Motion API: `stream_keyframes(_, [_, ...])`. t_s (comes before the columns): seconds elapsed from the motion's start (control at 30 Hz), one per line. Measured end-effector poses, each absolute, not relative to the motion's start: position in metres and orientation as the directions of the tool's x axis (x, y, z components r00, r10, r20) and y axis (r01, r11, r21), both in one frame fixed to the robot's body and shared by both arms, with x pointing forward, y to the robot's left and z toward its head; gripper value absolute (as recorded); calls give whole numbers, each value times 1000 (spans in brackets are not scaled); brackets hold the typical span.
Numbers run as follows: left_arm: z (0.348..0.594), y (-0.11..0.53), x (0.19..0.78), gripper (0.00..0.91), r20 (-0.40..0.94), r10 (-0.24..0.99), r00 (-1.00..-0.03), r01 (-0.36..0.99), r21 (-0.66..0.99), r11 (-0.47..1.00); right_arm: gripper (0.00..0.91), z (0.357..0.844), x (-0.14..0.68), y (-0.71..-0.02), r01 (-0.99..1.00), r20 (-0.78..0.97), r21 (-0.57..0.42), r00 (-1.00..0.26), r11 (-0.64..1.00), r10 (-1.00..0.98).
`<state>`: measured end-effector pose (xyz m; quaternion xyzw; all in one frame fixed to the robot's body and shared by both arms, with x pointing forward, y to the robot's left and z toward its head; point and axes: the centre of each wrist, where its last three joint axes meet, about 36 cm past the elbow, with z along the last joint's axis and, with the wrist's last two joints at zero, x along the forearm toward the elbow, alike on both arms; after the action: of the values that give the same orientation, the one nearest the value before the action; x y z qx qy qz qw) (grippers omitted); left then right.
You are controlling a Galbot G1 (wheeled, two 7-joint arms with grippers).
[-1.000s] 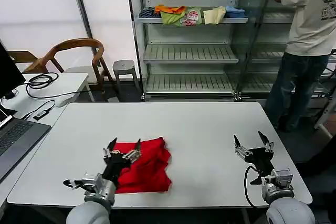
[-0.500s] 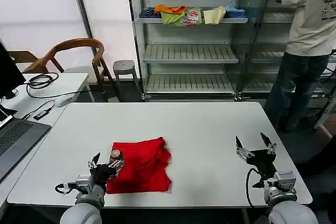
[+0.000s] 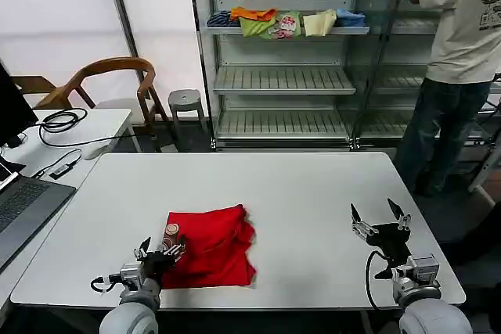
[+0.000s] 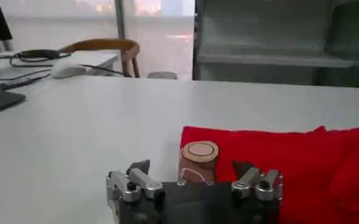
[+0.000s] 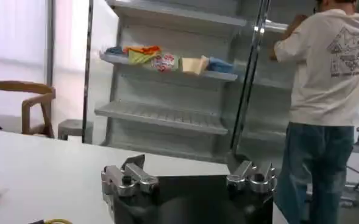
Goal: Fold and organize the clothes.
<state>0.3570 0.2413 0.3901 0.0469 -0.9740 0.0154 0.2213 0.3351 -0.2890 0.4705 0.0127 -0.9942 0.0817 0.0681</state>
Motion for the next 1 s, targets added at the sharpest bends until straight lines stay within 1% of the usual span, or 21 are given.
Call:
stream_keyframes(0.17, [385,245,360,907,441,-99,-892,-118,-16,993,907,469,336,-289,-38,141,-159,-990,986,-16])
stream_keyframes(0.67, [372,238,358,907,474,-90,-876,-115,-25,993,907,469,335,-289,-35,140,-157,-990,987,-13])
stream_keyframes(0.7, [371,239,358,887,473,-89,-876,-115,-24,993,907,469,335,-289,-35,140,-157,-990,987,-13])
stream_keyframes(0.73, [370,239,358,161,473,-89,-877,-113,-23,993,907,468,334,-289,-35,141,-157,-990,987,-13])
stream_keyframes(0.77, [369,239,358,20,473,-88,-877,-112,-23,993,907,468,334,-289,-35,141,-157,-990,987,-13])
stream_keyframes(1.0, [365,232,354,10,469,-74,-880,-104,-40,994,907,469,334,-289,-35,141,-159,-990,987,-12])
